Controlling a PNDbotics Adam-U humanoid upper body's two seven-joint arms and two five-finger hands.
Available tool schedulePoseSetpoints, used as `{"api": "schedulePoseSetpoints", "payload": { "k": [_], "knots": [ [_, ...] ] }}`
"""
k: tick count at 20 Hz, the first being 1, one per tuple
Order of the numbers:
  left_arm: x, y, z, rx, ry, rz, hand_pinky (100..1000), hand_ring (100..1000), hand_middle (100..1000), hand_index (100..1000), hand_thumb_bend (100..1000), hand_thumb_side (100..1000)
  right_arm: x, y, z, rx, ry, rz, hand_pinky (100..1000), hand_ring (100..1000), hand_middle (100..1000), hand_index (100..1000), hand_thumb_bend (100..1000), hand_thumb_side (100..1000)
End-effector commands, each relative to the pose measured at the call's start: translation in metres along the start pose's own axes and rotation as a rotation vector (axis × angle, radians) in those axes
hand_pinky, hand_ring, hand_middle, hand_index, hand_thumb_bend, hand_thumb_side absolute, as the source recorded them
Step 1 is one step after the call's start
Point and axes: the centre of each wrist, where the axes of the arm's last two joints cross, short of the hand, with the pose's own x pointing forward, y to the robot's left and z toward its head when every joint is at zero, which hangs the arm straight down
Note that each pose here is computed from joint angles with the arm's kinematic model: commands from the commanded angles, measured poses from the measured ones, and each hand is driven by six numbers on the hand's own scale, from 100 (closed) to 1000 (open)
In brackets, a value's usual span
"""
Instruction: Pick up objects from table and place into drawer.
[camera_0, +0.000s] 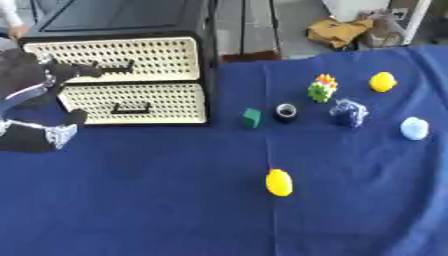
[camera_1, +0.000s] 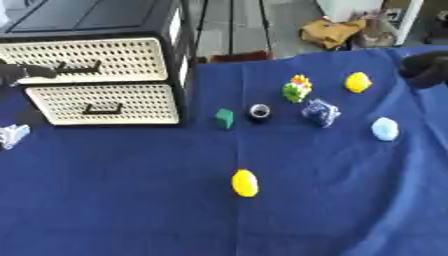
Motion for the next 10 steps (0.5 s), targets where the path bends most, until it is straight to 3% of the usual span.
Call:
{"api": "schedulePoseSetpoints", "payload": {
  "k": [1, 3, 10],
  "knots": [
    [-0.002, 0.012, 0.005, 0.010, 0.010, -0.036, 100, 100, 195, 940, 100, 258, 0.003, -0.004, -0.005, 0.008, -0.023, 0.002, 642, 704, 543, 747, 100, 995],
    [-0.005, 0.015, 0.004, 0.013, 0.025, -0.019, 100, 100, 187, 950, 100, 310, 0.003, -0.002, -0.004, 0.017, -0.019, 0.000, 646, 706, 533, 740, 100, 991],
    [-0.026, 0.025, -0.017, -0.048, 0.079, 0.135, 100, 100, 179, 980, 100, 324, 0.003, 0.001, -0.002, 0.034, -0.011, -0.005, 648, 708, 532, 740, 100, 990]
  ]
}}
